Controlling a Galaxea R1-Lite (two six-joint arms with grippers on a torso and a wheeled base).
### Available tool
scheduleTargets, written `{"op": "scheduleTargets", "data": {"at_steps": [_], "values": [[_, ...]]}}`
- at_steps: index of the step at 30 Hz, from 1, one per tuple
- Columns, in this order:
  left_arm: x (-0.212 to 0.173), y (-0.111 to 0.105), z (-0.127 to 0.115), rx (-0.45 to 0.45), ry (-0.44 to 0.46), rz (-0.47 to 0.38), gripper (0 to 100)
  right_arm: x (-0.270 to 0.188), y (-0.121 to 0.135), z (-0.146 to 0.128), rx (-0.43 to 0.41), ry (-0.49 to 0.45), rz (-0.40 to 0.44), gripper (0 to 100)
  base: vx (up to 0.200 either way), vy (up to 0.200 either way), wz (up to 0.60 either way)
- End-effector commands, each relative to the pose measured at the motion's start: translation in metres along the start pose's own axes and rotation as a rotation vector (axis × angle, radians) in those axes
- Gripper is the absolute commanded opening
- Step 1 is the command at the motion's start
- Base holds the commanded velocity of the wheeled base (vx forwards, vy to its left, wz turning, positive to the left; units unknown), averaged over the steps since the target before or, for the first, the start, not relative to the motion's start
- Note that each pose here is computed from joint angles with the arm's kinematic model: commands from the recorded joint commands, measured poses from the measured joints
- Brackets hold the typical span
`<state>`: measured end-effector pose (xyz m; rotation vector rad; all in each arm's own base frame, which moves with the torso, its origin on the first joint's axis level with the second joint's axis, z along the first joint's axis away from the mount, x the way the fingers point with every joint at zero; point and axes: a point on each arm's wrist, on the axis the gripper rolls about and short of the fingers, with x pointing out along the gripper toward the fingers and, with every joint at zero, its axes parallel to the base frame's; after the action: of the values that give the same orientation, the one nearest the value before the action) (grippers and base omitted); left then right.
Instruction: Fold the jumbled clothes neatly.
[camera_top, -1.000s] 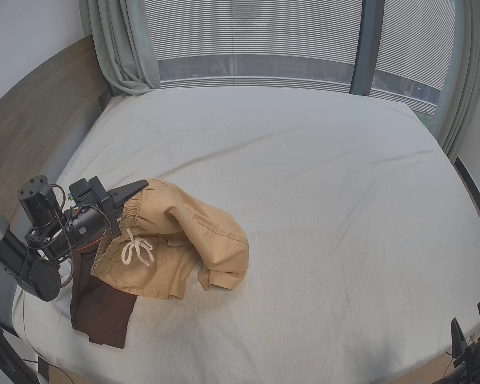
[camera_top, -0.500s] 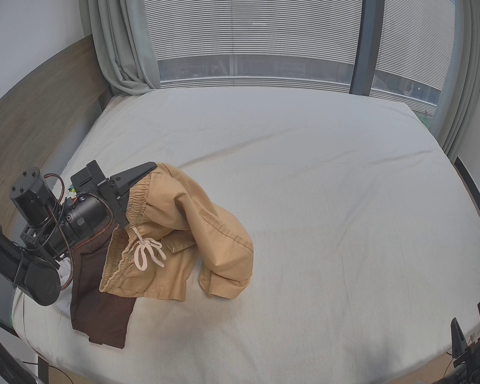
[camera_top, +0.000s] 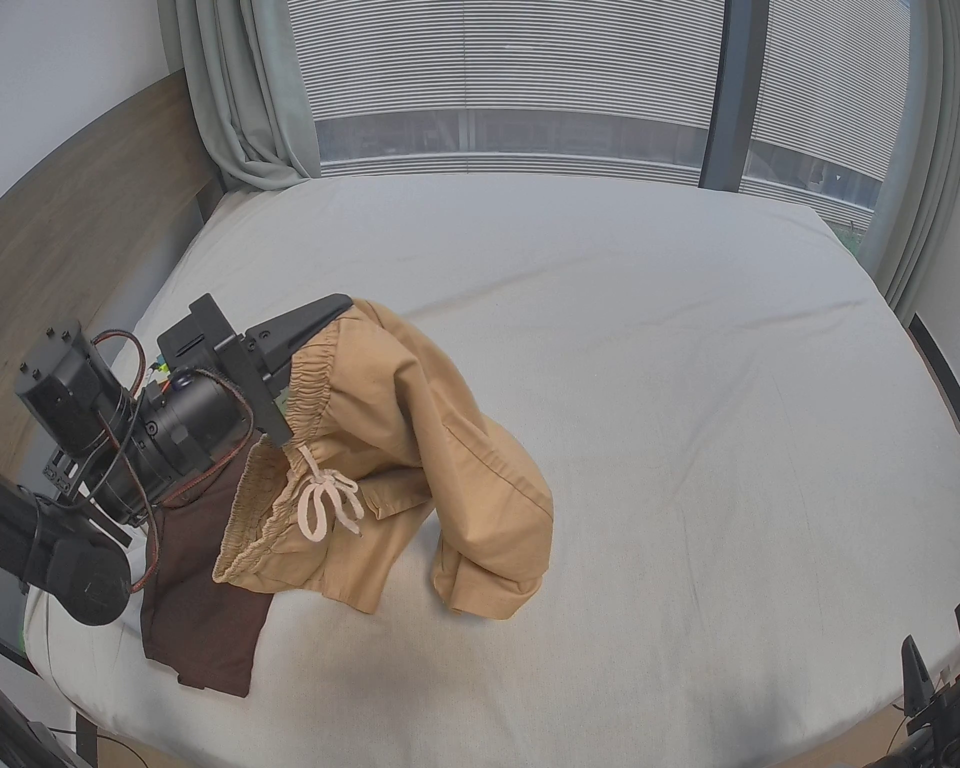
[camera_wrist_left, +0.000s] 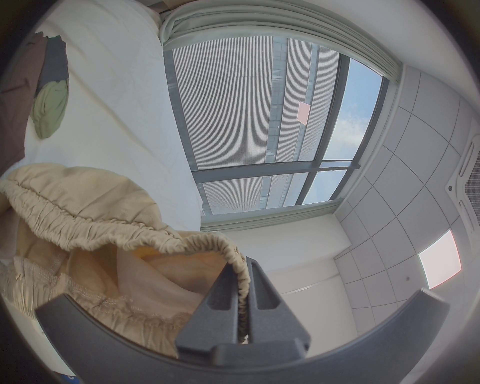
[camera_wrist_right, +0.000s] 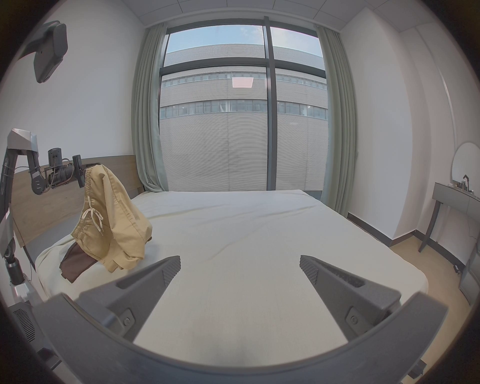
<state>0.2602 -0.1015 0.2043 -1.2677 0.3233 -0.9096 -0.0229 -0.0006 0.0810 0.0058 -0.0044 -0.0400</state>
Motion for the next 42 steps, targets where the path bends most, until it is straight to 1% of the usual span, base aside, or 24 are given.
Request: {"op": "scheduleTargets", "data": {"at_steps": [1, 6, 10, 13, 16, 21, 22, 25, 29, 36, 42], "values": [[0.013, -0.01, -0.009, -0.008, 0.015, -0.035, 0, 0.0, 0.0, -0.005, 0.0, 0.001, 0.0, 100, 0.0, 0.0, 0.0], [0.027, -0.019, -0.016, -0.046, 0.018, -0.047, 0, 0.0, 0.0, -0.005, 0.0, 0.001, 0.0, 100, 0.0, 0.0, 0.0], [0.035, -0.022, -0.027, -0.067, 0.049, -0.044, 0, 0.0, 0.0, -0.005, 0.0, 0.001, 0.0, 100, 0.0, 0.0, 0.0], [0.039, -0.023, -0.03, -0.073, 0.059, -0.046, 0, 0.0, 0.0, -0.005, 0.0, 0.001, 0.0, 100, 0.0, 0.0, 0.0], [0.048, -0.024, -0.034, -0.075, 0.042, -0.057, 0, 0.0, 0.0, -0.005, 0.0, 0.001, 0.0, 100, 0.0, 0.0, 0.0], [0.056, -0.03, -0.04, -0.077, 0.061, -0.088, 0, 0.0, 0.0, -0.005, 0.0, 0.001, 0.0, 100, 0.0, 0.0, 0.0], [0.059, -0.031, -0.044, -0.083, 0.078, -0.093, 0, 0.0, 0.0, -0.005, 0.0, 0.001, 0.0, 100, 0.0, 0.0, 0.0], [0.065, -0.026, -0.054, -0.096, 0.107, -0.087, 0, 0.0, 0.0, -0.005, 0.0, 0.001, 0.0, 100, 0.0, 0.0, 0.0], [0.073, -0.028, -0.067, -0.108, 0.147, -0.104, 0, 0.0, 0.0, -0.005, 0.0, 0.001, 0.0, 100, 0.0, 0.0, 0.0], [0.092, -0.021, -0.083, -0.123, 0.186, -0.109, 0, 0.0, 0.0, -0.005, 0.0, 0.001, 0.0, 100, 0.0, 0.0, 0.0], [0.107, -0.021, -0.101, -0.137, 0.237, -0.131, 0, 0.0, 0.0, -0.005, 0.0, 0.001, 0.0, 100, 0.0, 0.0, 0.0]]}}
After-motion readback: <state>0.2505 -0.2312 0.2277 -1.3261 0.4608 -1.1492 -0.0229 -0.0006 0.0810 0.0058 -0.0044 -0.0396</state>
